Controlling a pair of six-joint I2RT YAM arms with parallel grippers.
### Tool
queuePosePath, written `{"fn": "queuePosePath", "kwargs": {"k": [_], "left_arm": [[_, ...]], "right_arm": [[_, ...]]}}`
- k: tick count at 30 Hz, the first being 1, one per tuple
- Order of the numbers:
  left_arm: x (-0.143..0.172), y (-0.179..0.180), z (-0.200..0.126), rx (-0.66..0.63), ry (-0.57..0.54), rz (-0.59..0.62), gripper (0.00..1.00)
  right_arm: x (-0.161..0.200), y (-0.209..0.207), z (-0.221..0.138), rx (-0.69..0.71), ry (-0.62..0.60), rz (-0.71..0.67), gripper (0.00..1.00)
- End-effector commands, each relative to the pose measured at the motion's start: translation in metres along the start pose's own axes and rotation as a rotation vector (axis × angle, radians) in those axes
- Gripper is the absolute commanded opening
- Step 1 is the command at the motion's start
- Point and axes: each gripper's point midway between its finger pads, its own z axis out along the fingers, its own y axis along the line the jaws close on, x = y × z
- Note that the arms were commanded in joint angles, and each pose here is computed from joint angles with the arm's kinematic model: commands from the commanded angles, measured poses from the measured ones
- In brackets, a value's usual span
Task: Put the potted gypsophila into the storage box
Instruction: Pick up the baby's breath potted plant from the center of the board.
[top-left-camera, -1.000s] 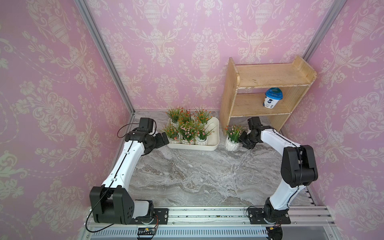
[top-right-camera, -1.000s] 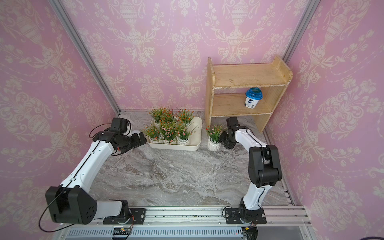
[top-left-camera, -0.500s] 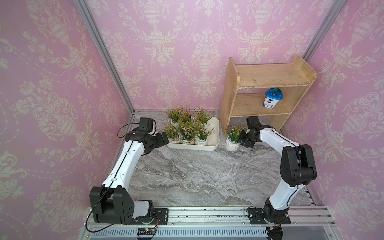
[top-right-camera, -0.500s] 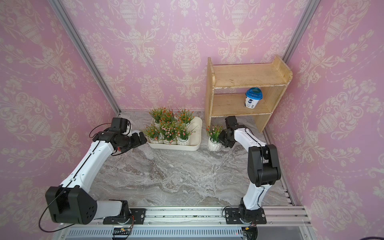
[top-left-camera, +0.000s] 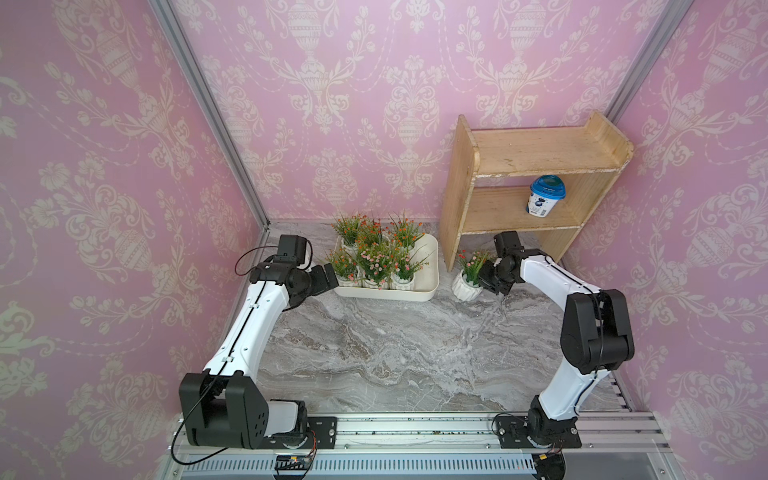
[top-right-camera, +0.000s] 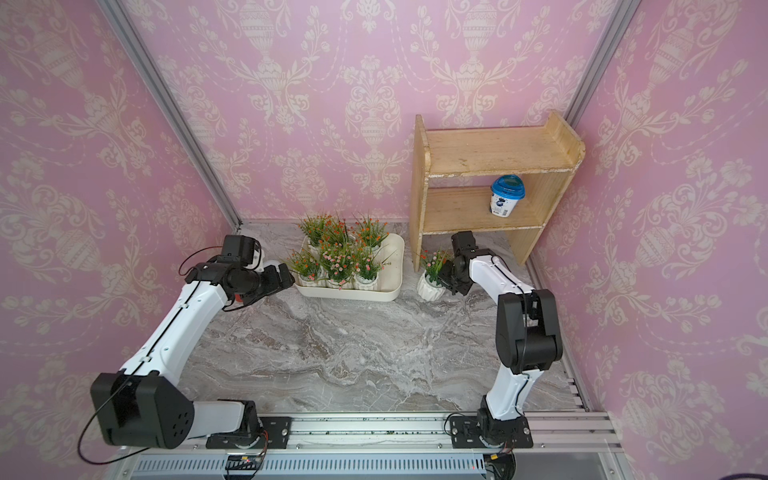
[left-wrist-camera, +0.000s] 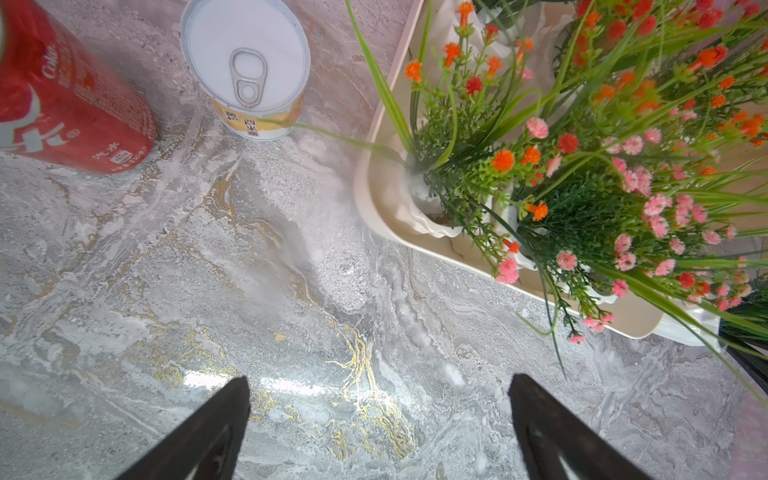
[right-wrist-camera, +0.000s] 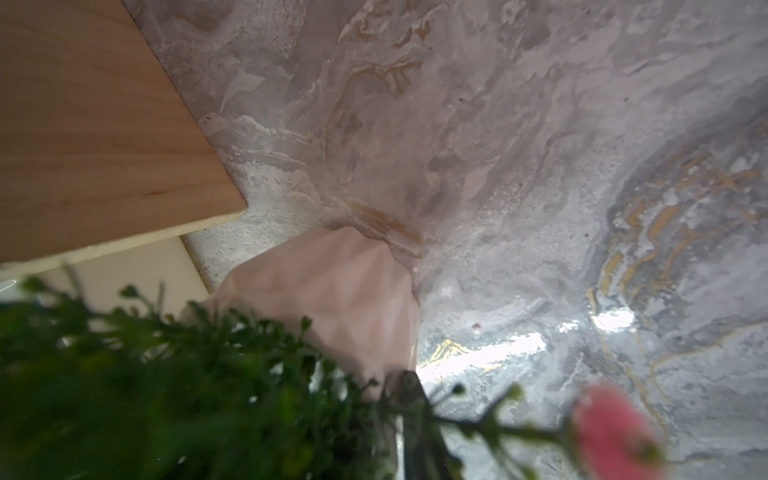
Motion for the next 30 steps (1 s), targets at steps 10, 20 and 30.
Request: {"fn": "queuePosePath", "kwargs": {"k": [10, 20, 30], "left_arm": [[0.001, -0.001, 0.001, 0.024, 0.007, -0.023, 0.99], [0.002, -0.002, -0.002, 0.030, 0.006, -0.022, 0.99], [0.001, -0.004, -0.001, 0.036, 0.008, -0.016, 0.99]], "right_arm": [[0.005, -0.004, -0.023, 0.019, -0.011, -0.032, 0.11], [0.009, -0.001, -0.043, -0.002, -0.034, -0.045, 0.10], [0.019, 0.006, -0.081, -0.012, -0.063, -0.145, 0.10]]}}
